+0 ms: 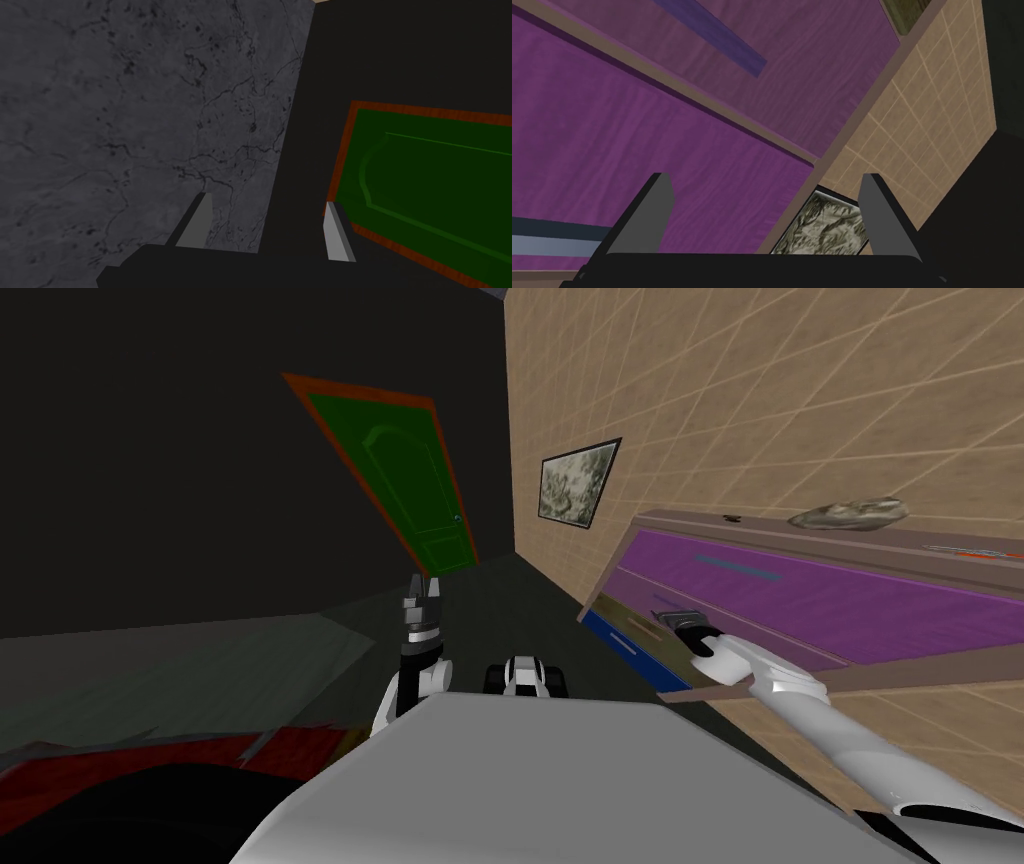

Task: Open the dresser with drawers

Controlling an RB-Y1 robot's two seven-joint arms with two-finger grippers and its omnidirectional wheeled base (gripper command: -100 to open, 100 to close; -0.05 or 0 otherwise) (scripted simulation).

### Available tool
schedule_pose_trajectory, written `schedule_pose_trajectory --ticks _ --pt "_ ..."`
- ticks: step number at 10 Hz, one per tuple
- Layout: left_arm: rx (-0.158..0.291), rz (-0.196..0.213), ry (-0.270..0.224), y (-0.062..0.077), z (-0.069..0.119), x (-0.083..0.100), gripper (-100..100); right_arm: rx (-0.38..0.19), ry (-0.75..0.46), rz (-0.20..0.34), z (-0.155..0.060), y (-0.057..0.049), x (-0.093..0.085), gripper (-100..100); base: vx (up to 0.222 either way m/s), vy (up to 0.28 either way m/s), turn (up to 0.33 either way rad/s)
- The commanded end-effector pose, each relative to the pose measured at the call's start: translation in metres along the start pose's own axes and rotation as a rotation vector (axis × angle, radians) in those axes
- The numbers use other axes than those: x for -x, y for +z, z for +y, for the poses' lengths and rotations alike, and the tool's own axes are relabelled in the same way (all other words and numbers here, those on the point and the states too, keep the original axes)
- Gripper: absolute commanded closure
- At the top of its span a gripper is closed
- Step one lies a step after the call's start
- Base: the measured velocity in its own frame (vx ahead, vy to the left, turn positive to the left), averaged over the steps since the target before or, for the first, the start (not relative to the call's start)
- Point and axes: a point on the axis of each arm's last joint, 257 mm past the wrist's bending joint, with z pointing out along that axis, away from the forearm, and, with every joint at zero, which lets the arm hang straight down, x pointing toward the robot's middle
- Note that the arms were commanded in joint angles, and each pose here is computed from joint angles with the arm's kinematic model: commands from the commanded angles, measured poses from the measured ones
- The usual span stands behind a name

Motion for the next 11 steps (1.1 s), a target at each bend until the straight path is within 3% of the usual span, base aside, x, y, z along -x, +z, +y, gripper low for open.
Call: schedule_pose_trajectory --ticks 1,2,3,5,7,8,9,11 --pt "0.000 0.000 0.000 0.000 0.000 0.000 0 -0.125 -0.142 0.060 -0.071 0.005 -0.010 -100 0.058 0.038 0.280" --pt "0.000 0.000 0.000 0.000 0.000 0.000 0 -0.137 -0.144 0.085 -0.078 0.004 -0.023 -100 0.043 0.033 0.095" --pt "0.000 0.000 0.000 0.000 0.000 0.000 0 -0.194 -0.204 0.118 -0.111 0.003 -0.027 -100 0.031 0.038 0.124" --pt "0.000 0.000 0.000 0.000 0.000 0.000 0 -0.197 -0.204 0.124 -0.112 0.002 -0.030 -100 0.017 0.020 0.036" --pt "0.000 0.000 0.000 0.000 0.000 0.000 0 -0.303 -0.310 0.185 -0.174 -0.005 -0.033 -100 0.030 0.025 0.213" --pt "0.000 0.000 0.000 0.000 0.000 0.000 0 -0.309 -0.310 0.199 -0.177 -0.007 -0.039 -100 0.045 0.021 0.063" --pt "0.000 0.000 0.000 0.000 0.000 0.000 0 -0.359 -0.356 0.234 -0.207 -0.014 -0.041 -100 0.044 0.035 0.095" --pt "0.000 0.000 0.000 0.000 0.000 0.000 0 -0.359 -0.356 0.234 -0.207 -0.014 -0.041 -100 0.016 0.015 0.030"
